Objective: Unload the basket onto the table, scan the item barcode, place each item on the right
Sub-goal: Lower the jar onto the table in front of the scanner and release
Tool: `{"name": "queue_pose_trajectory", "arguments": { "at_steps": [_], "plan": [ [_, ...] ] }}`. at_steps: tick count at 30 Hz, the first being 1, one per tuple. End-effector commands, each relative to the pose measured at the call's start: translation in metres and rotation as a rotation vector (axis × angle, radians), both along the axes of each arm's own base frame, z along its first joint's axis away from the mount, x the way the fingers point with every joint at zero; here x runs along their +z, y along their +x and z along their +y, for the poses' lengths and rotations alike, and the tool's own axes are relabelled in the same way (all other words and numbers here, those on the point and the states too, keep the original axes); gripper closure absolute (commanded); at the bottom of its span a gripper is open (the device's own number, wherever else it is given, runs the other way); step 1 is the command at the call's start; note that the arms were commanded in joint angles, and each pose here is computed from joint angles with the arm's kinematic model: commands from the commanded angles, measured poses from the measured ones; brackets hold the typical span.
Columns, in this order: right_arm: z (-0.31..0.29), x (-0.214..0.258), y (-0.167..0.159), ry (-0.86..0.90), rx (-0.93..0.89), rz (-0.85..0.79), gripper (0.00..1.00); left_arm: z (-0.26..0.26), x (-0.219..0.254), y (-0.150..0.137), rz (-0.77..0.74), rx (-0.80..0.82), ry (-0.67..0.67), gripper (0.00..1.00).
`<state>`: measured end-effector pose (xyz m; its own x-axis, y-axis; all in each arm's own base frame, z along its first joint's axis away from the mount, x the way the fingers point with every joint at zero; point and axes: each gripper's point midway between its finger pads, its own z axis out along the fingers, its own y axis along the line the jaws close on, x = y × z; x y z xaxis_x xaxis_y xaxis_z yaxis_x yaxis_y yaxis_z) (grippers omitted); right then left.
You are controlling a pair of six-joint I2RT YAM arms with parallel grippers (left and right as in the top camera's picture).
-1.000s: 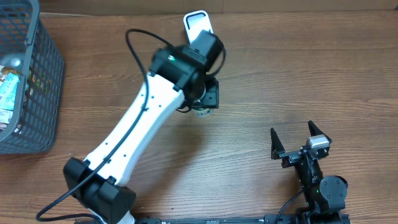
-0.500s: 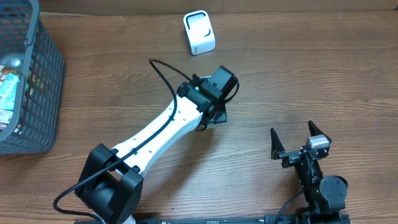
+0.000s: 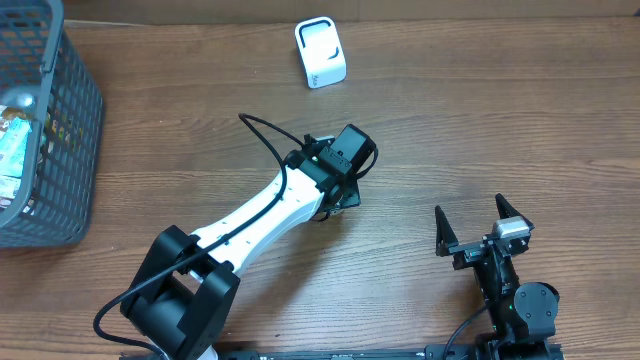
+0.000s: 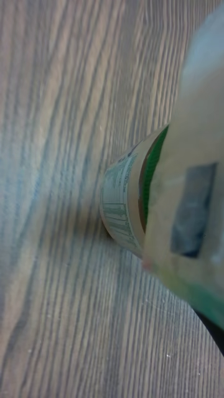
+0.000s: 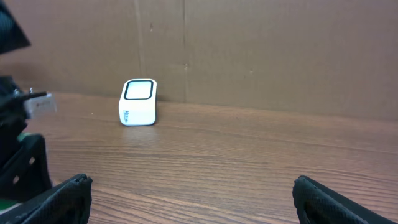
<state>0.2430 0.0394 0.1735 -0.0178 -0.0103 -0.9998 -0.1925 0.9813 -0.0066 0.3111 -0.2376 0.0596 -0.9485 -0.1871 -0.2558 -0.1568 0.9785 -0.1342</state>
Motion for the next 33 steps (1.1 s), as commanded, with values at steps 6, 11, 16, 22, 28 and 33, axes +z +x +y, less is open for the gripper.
{"name": "queue_pose_trajectory", "arguments": {
  "at_steps": [6,11,16,22,28,33],
  "plan": [
    [-0.002,-0.002,0.001,-0.004,-0.012,-0.002,0.0,0.004,-0.005,-0.002,-0.011,0.014,0.019,0.48],
    [-0.002,-0.002,0.001,-0.004,-0.012,-0.002,0.0,0.004,-0.005,-0.002,-0.009,0.006,0.022,0.13],
    [-0.002,-0.002,0.001,-0.004,-0.012,-0.002,0.0,-0.001,-0.005,-0.005,0.006,-0.042,0.007,0.0],
    [-0.002,-0.002,0.001,-0.004,-0.012,-0.002,0.0,-0.004,0.012,0.005,-0.032,-0.145,0.016,0.0],
    [-0.002,-0.002,0.001,-0.004,-0.012,-0.002,0.0,-0.006,0.065,0.028,-0.086,-0.169,0.006,0.0],
    [-0.002,-0.002,0.001,-0.004,-0.012,-0.002,0.0,0.002,0.087,0.033,-0.076,-0.168,0.0,0.0]
  ]
}}
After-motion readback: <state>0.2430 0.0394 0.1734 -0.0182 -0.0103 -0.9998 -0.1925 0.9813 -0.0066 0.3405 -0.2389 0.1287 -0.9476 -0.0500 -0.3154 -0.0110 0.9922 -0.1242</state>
